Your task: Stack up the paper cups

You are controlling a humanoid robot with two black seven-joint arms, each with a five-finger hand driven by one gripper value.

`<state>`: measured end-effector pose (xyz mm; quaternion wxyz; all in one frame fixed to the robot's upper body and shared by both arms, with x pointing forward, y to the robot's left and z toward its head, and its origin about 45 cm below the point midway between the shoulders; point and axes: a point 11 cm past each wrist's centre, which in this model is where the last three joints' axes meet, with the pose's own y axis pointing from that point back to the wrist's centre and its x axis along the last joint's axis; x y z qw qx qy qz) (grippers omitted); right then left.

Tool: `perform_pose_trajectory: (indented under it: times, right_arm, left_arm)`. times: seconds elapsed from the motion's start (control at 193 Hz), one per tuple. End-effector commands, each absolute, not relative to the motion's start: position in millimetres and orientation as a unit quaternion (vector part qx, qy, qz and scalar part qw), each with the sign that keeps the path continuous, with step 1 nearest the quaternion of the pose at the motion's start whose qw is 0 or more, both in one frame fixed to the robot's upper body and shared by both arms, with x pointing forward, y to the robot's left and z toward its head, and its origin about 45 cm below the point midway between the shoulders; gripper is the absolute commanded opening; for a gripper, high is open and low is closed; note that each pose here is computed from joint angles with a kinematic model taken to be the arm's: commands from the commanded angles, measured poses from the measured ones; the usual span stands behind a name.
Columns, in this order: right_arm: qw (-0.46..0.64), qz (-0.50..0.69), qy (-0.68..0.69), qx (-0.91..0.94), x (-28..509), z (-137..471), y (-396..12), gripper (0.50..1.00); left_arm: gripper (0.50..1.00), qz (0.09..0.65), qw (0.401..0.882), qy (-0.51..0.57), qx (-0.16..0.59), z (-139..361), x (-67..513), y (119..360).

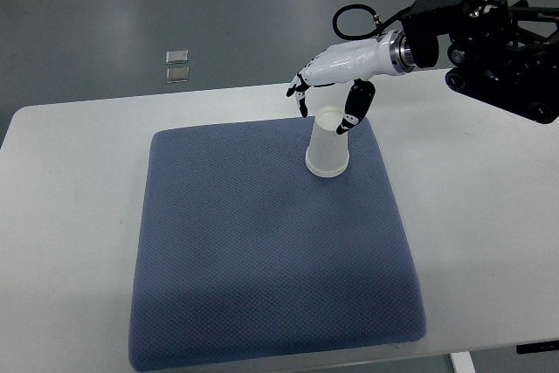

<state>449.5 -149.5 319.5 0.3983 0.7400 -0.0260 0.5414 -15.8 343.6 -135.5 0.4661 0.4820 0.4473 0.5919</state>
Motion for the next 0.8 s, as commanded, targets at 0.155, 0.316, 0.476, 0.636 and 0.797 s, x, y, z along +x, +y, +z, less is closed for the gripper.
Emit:
perform_pose_trajectory:
  times: [0.155, 0.316, 0.476, 0.636, 0.797]
  right_arm:
    - [0.370, 0.532, -0.096, 0.756, 468, 367, -157, 0.905]
    - [0.311, 0.472, -0.215, 0.796, 492, 403, -179, 0.905]
    - [0.224, 0.338, -0.356, 0.842, 515, 397, -226, 0.905]
    - [0.131, 0.219, -0.446, 0.858, 521, 385, -250, 0.907]
    - [0.051, 0.125, -0.505, 0.852, 523, 369, -261, 0.907]
  left_arm:
    - [1.000, 0.592, 0.466, 0.447, 0.482, -136, -16, 344]
    - [1.000, 0.592, 0.467, 0.447, 0.481, -136, -16, 343]
    - [1.000, 0.592, 0.466, 0.447, 0.482, -136, -16, 343]
    - [1.000, 0.592, 0.467, 0.447, 0.482, -136, -16, 343]
    - [1.000, 0.591, 0.467, 0.448, 0.482, -136, -16, 343]
